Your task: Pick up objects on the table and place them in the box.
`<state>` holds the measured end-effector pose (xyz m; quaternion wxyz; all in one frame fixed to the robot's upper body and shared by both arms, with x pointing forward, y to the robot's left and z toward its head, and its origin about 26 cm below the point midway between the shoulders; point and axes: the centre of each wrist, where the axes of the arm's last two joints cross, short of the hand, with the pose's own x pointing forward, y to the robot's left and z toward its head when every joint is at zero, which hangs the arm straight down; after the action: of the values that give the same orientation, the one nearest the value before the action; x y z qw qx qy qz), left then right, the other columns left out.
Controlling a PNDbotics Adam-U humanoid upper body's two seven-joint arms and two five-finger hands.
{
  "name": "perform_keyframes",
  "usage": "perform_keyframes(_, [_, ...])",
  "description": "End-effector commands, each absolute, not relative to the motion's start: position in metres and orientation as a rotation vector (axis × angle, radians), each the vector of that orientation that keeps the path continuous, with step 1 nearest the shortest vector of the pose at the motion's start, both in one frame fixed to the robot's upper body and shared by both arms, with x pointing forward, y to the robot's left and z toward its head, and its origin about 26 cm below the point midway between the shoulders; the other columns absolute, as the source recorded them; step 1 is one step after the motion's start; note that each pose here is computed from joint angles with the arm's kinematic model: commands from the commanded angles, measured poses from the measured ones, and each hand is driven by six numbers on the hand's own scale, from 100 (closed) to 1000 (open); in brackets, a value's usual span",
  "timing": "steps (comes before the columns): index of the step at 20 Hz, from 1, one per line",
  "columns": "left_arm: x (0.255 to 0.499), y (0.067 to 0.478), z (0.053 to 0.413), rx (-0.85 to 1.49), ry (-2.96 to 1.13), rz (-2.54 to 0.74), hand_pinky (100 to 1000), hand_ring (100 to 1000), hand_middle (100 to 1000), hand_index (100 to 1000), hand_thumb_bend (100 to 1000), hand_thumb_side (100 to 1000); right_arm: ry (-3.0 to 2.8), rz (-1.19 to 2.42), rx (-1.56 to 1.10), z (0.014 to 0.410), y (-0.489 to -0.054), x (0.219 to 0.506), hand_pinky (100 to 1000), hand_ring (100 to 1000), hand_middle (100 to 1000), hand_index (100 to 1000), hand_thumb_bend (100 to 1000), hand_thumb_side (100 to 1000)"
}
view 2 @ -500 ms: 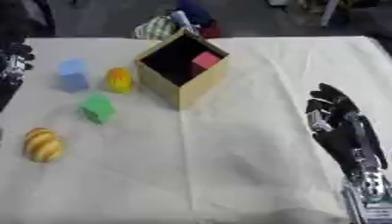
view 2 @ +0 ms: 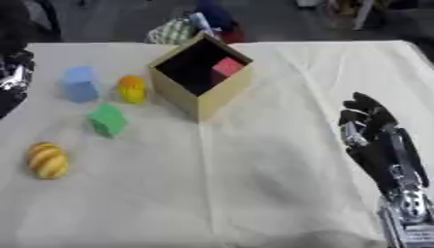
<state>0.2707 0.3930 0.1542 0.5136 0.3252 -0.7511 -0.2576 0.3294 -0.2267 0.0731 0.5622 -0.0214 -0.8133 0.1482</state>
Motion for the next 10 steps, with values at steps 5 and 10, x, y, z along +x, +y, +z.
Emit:
perform_keyframes(5, [0.282, 0.423, 0.196, 0.720, -1.344, -1.365, 776, 735, 734, 865, 363, 277, -1.924, 0.381, -0.078, 0.078, -0.234, 0.329, 784, 801, 782, 897, 100, 448])
perform_keyframes(10, [0.292, 0.429, 0.187, 0.574, -0.987, -1.640, 789, 741, 748, 874, 571, 311, -1.918, 0.391, -0.078, 0.076, -0.234, 0.328, 784, 801, 782, 898, 100, 448])
